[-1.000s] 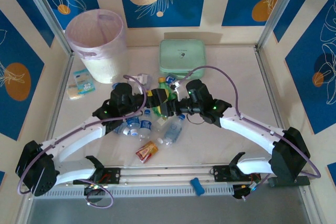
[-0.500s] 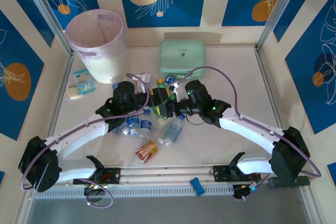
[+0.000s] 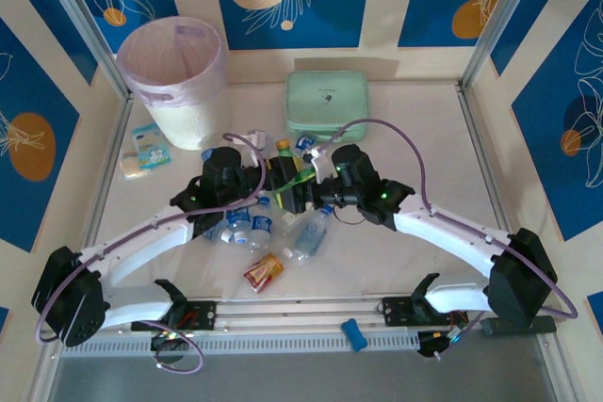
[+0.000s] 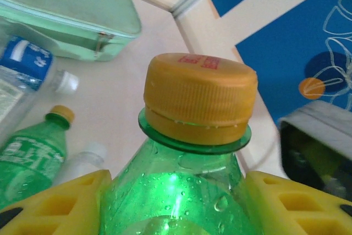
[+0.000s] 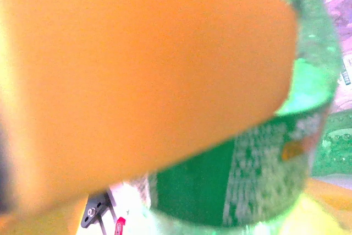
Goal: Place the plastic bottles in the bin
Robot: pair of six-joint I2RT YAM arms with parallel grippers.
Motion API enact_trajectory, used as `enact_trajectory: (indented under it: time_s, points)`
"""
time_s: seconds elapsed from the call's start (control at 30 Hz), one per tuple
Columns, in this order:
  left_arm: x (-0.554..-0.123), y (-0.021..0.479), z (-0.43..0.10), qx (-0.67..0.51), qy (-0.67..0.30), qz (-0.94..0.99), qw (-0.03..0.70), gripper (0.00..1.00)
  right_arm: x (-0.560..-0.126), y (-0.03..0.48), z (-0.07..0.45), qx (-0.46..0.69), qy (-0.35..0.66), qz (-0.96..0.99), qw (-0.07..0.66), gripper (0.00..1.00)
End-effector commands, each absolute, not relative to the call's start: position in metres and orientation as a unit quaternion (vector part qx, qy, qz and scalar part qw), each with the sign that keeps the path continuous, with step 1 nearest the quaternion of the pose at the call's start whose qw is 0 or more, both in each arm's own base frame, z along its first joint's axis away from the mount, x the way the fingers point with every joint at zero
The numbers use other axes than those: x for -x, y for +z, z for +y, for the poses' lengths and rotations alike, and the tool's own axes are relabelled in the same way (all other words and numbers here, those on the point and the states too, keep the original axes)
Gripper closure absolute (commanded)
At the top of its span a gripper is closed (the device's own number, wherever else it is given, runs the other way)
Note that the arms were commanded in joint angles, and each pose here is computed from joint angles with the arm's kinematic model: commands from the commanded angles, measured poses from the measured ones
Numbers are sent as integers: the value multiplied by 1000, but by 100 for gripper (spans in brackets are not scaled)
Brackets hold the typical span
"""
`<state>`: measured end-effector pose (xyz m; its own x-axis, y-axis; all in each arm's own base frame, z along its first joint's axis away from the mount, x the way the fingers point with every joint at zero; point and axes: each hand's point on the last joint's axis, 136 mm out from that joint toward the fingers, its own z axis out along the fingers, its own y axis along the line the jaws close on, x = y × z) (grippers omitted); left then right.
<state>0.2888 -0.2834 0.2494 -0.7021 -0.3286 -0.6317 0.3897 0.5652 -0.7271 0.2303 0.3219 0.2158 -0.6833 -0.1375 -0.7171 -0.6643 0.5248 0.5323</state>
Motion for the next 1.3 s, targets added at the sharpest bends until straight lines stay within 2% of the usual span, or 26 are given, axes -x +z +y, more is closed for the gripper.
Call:
enact_trajectory:
  time_s: [0.0,0.27,0.47,0.73,0.9,1.07,1.27]
  points:
    - [-303,246,-256,5,-416,807,420,59,-226,229,320,251,432,800,333,13]
    - [-334,269,-208,16,-351,810,469,59,-233,222,300,209,421,815,339,9]
    - [-365,333,-177,-11,-309,795,523,59,-241,211,286,172,405,832,338,1]
    - [-413,423,-143,-48,-235,769,592,59,-253,193,270,120,378,855,333,1]
    - [-448,460,-107,-36,-180,761,622,59,-257,185,255,91,354,871,328,1]
    - [-487,474,-58,-1,-119,759,640,60,-255,183,245,74,350,874,329,1]
    - [-531,459,-11,43,-81,765,637,60,-248,185,239,72,357,871,331,1]
